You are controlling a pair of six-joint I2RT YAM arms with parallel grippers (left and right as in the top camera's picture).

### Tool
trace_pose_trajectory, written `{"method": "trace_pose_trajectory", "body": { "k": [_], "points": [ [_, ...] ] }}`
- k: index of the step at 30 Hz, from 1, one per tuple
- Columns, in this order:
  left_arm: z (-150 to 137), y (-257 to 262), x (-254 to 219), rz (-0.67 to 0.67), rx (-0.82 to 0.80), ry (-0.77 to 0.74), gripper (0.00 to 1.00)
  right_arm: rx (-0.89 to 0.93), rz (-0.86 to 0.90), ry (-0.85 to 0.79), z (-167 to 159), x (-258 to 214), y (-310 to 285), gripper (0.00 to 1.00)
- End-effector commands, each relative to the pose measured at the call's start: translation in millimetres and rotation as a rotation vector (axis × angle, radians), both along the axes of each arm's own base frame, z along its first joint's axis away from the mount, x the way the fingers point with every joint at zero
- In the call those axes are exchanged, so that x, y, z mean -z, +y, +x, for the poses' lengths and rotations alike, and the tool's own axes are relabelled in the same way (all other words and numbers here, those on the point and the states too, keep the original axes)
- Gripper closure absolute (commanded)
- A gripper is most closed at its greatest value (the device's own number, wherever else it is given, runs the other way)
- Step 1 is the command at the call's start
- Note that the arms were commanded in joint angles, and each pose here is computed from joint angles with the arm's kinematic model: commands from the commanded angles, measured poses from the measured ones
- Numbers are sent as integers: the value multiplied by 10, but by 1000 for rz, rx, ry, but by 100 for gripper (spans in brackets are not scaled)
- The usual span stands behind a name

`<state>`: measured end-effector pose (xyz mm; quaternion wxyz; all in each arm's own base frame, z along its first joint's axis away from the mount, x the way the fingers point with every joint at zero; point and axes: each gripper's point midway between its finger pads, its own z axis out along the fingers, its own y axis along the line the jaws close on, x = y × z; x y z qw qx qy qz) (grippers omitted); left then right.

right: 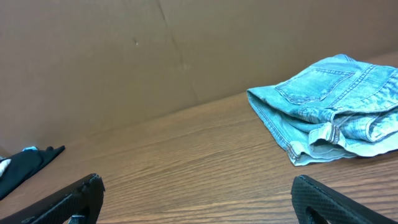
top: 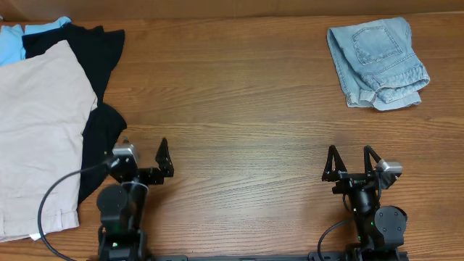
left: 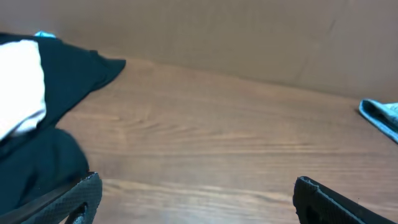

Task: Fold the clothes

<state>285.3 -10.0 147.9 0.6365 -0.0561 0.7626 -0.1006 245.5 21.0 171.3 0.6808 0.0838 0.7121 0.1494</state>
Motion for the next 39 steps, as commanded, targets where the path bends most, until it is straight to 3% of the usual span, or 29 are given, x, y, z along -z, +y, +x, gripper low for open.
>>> {"method": "trace_pose_trajectory", "body": {
  "k": [1, 39],
  "points": [
    [-70, 2, 7, -14, -2, -37, 0, -3, 0, -8, 0, 8, 9, 0],
    [-392, 98, -90, 41, -59, -100, 0, -3, 0, -8, 0, 8, 9, 0]
  ]
}}
